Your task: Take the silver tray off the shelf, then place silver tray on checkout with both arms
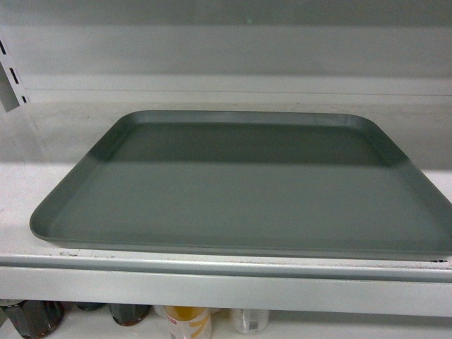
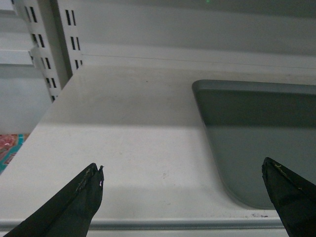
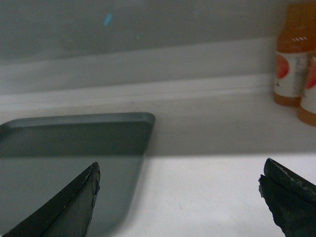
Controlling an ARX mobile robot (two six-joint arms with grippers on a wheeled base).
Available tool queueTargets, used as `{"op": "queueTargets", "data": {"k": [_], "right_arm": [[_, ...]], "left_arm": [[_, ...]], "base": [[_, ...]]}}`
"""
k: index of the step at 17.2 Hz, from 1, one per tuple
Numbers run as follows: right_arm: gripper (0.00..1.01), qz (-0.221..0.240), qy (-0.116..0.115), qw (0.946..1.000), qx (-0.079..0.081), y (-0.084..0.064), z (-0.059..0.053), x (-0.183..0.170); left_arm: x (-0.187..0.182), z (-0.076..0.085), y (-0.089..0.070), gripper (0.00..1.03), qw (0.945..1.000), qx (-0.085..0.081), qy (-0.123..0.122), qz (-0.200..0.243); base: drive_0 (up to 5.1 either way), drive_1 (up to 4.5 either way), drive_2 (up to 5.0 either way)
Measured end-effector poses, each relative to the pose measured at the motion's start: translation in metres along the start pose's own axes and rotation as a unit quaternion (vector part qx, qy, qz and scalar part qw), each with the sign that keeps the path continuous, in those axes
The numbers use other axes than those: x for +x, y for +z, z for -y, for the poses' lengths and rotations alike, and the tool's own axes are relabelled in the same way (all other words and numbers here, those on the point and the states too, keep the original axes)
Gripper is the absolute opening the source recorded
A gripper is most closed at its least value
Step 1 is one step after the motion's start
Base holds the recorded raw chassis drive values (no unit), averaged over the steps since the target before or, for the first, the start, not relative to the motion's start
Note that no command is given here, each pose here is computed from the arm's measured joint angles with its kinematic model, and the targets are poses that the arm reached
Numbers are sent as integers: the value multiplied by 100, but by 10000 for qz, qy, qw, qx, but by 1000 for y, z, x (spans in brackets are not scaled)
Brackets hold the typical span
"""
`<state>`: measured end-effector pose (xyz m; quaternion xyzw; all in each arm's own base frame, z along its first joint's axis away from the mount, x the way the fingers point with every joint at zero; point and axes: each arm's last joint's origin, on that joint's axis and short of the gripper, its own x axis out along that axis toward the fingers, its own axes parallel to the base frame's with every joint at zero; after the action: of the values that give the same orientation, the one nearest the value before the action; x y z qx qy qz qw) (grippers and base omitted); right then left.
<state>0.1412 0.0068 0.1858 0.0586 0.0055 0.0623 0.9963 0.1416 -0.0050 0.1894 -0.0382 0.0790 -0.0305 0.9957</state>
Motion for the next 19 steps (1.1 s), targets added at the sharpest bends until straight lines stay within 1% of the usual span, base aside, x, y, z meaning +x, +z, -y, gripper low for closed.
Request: {"op": "queueTargets", "data": {"k": [2, 3, 4, 5, 6, 7, 8, 9, 11, 14, 15, 17, 19], "right_arm": [[98, 39, 148, 9998, -107, 5, -2, 15], [98, 19, 234, 9996, -183, 8, -4, 31], [98, -236, 372, 9986, -309, 3, -8, 64], [98, -693, 353, 9961, -419, -8, -9, 92], [98, -891, 371, 9943, -462, -13, -11, 105], [98, -976, 377, 9932, -512, -15, -11, 112], [98, -1070, 368, 9920, -555, -13, -15, 134], [98, -1365, 283, 9889, -520, -15, -17, 154], [98, -1610, 206, 9857, -458, -17, -18, 165], [98, -1795, 74, 9833, -309, -17, -18, 182], [98, -1830, 21, 9827, -291, -17, -18, 185], [98, -2035, -69, 9788, -208, -20, -17, 192], [98, -2208, -125, 9751, -146, -26, -17, 195]], "left_arm": [[13, 1, 3, 98, 9999, -15, -141, -30], [27, 1, 8, 98, 9997, -14, -221, -34], [59, 3, 16, 98, 9994, -10, -314, -139], [90, 5, 14, 98, 9982, 10, -375, -470], [104, 7, 10, 98, 9966, 19, -421, -703], [114, 9, 8, 98, 9951, 15, -483, -868], [141, 16, 5, 98, 9922, 32, -558, -1119], [162, 22, 5, 98, 9901, 68, -533, -1300], [170, 23, 4, 98, 9882, 75, -528, -1436], [179, 27, 3, 98, 9862, 88, -555, -1554], [181, 27, 3, 98, 9860, 98, -532, -1579], [184, 29, -1, 98, 9848, 123, -496, -1661], [186, 30, -6, 98, 9837, 202, -442, -1734]], "base": [[0, 0, 0], [0, 0, 0], [0, 0, 0], [0, 0, 0], [0, 0, 0], [0, 0, 0], [0, 0, 0], [0, 0, 0], [0, 0, 0], [0, 0, 0], [0, 0, 0], [0, 0, 0], [0, 0, 0]]}}
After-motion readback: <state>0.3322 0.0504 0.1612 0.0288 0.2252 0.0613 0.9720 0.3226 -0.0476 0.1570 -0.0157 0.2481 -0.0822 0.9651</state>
